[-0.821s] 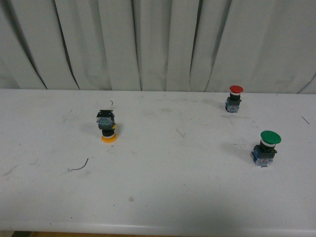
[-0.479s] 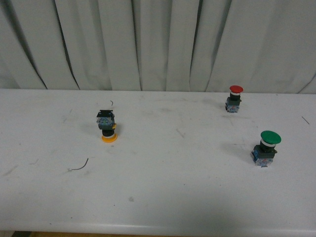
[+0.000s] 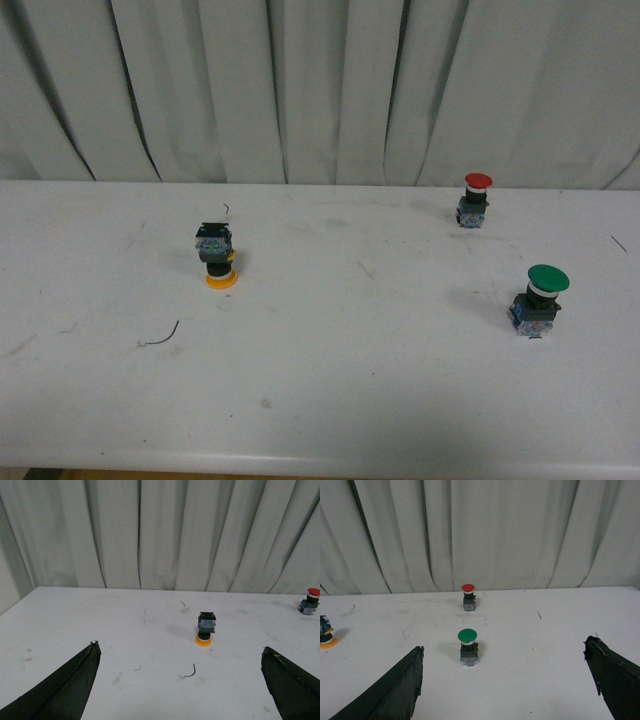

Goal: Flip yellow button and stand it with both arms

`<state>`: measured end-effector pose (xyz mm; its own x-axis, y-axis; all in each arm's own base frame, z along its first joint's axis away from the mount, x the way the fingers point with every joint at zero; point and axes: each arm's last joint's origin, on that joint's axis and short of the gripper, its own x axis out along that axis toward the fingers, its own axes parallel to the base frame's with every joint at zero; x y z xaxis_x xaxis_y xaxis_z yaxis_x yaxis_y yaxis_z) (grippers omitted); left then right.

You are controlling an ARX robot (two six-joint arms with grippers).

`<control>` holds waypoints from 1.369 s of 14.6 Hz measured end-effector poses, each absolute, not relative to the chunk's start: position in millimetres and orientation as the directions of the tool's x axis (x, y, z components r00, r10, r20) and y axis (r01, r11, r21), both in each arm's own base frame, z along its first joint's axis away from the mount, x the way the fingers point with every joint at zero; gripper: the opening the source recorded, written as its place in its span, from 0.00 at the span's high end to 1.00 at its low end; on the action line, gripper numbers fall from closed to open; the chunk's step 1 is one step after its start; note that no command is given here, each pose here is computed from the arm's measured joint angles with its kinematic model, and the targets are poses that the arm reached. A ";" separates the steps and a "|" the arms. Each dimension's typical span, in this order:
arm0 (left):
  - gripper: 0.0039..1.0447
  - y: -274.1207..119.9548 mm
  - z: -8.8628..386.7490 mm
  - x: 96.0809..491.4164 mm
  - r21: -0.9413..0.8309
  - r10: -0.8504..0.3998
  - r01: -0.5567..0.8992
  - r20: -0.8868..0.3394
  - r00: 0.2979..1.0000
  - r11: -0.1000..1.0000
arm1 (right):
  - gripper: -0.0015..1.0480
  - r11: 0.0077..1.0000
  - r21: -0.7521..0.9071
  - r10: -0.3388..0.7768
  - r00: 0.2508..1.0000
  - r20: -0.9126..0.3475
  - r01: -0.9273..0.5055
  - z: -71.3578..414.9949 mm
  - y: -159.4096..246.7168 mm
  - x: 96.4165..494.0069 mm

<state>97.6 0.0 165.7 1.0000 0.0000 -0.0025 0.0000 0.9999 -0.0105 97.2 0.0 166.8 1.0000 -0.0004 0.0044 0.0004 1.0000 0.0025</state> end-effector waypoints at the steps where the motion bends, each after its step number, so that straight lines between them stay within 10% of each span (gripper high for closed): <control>1: 0.06 0.0 165.7 97.6 -0.010 0.000 0.000 -0.002 1.000 1.000 | 0.06 1.000 0.002 0.000 1.000 0.004 0.000 166.8 0.0 97.2; 9: 0.06 0.0 165.7 97.6 -0.010 0.000 0.000 -0.002 1.000 1.000 | 0.06 1.000 0.002 0.000 1.000 0.004 0.000 166.8 0.0 97.2; 11: 0.06 -5.8 168.8 99.9 -0.058 0.186 -0.206 -0.244 0.952 0.977 | 0.06 1.000 0.002 0.001 1.000 0.005 -0.001 166.9 0.0 97.2; 20: 0.06 -2.3 206.6 179.0 -0.147 0.085 -0.100 -0.106 0.991 0.984 | 0.06 1.000 0.002 0.000 1.000 0.005 0.000 166.9 0.0 97.2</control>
<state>179.0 -2.3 206.6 0.9907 0.0851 -0.1065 -0.1003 0.9841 -0.1465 97.2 0.0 166.9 1.0000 0.0000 0.0048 0.0000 1.0000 0.0025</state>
